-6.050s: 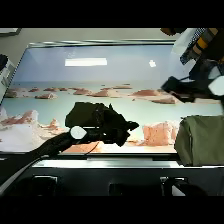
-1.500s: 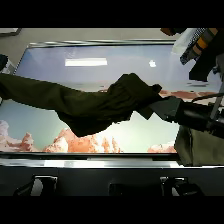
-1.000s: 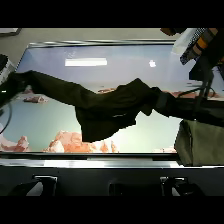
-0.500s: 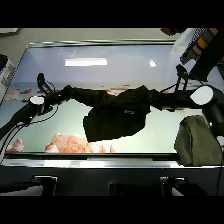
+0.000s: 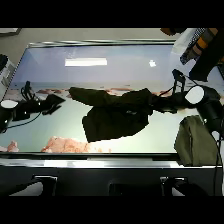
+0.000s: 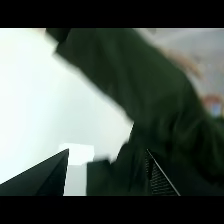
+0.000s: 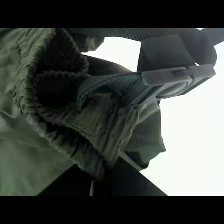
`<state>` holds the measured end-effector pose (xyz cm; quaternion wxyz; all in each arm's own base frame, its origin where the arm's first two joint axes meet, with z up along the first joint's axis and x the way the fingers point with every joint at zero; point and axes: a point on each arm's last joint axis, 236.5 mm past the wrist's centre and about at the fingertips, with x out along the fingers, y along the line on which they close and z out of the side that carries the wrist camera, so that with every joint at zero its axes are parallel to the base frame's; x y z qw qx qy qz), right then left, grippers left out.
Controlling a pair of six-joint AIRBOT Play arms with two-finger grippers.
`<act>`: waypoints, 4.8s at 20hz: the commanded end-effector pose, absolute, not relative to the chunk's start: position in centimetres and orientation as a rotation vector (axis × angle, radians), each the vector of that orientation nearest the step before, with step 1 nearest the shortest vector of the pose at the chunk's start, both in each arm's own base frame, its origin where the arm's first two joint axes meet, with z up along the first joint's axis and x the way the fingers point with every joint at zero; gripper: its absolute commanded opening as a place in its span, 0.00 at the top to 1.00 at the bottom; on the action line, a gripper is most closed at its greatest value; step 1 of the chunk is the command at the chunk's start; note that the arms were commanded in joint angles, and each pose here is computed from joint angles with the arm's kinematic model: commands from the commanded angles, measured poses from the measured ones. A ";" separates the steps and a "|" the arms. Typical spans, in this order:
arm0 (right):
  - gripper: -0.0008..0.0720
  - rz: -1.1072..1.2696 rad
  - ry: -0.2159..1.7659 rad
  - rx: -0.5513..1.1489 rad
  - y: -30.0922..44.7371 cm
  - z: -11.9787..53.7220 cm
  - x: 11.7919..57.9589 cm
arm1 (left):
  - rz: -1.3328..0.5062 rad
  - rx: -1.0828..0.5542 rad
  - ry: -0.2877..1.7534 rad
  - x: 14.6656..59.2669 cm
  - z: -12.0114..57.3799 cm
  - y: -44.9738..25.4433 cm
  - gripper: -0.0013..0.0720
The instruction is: Fold the clothes and pants, and hang the long-sleeved shirts on hangers.
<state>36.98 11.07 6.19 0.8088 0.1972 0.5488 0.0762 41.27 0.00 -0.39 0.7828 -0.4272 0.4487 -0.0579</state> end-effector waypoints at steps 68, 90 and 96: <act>0.12 -0.102 1.207 0.487 3.4 4.4 34.8 | 0.137 -0.711 0.941 36.2 1.8 3.7 0.14; 0.89 0.083 1.143 0.828 7.8 -4.0 44.6 | -0.062 -0.948 0.825 56.6 -4.2 -7.8 0.14; 0.89 0.097 1.170 0.828 8.2 -4.0 44.0 | -0.126 -0.994 0.896 59.1 -6.2 -11.5 0.83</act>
